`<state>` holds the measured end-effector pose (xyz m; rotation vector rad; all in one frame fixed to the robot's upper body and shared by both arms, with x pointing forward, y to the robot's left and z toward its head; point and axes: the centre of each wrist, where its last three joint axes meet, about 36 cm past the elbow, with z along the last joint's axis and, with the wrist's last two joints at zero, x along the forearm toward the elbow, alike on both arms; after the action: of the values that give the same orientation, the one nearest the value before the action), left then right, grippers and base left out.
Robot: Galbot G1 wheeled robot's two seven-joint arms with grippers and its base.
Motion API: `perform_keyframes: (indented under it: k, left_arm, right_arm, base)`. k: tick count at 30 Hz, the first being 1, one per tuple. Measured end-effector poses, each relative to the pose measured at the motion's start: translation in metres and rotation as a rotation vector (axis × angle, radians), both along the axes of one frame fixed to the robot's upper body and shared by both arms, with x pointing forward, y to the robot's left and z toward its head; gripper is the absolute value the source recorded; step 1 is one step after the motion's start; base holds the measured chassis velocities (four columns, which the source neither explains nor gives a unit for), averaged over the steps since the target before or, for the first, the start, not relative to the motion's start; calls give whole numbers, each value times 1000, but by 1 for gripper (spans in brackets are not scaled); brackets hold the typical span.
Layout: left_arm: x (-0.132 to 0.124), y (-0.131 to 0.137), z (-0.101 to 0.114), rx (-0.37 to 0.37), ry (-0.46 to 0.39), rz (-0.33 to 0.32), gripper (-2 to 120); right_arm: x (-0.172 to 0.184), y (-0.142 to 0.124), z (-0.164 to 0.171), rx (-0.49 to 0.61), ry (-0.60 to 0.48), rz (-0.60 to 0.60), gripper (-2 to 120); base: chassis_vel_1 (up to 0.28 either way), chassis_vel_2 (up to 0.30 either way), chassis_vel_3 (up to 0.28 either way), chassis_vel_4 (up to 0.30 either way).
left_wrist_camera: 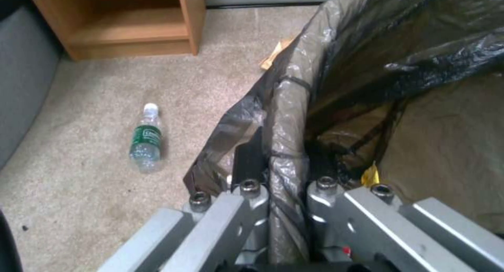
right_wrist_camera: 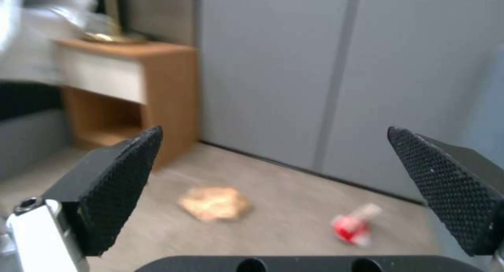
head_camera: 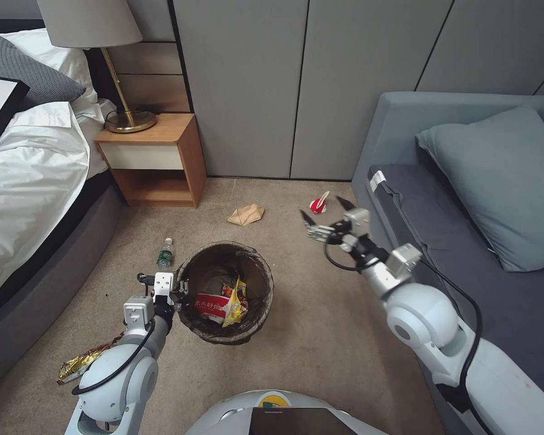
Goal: Pick up the trash bin, then pick up the garbage from the floor and place it into the trash bin.
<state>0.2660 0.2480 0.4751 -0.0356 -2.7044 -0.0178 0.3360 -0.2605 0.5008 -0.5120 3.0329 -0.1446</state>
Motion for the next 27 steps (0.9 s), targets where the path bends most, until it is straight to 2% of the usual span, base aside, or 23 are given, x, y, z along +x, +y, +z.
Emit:
perform_keyframes:
  k: [1, 3, 4, 10, 16, 27]
  left_arm:
    - [-2, 1, 1, 4, -1, 3, 2]
    - [-2, 1, 2, 7, -1, 3, 2]
    - [-3, 2, 2, 11, -1, 2, 2]
    - [-7, 0, 5, 18, -10, 4, 2]
    - [-12, 0, 9, 34, -18, 16, 2]
    - [-14, -5, 7, 71, -31, 6, 2]
  right_arm:
    - [-12, -9, -12, -26, -4, -54, 100]
    - [-18, -12, -18, -32, -7, -80, 100]
    - [-33, -15, -30, -39, -7, -143, 100]
    - [-81, -9, -65, -14, -3, -324, 100]
    - [-102, -3, -74, -11, -25, -369, 100]
    - [-111, 5, -69, -5, -63, -391, 100]
  base:
    - [0, 0, 0, 0]
    - [0, 0, 0, 0]
    - [0, 0, 0, 0]
    - [0, 0, 0, 0]
    - [0, 0, 0, 0]
    - [0, 0, 0, 0]
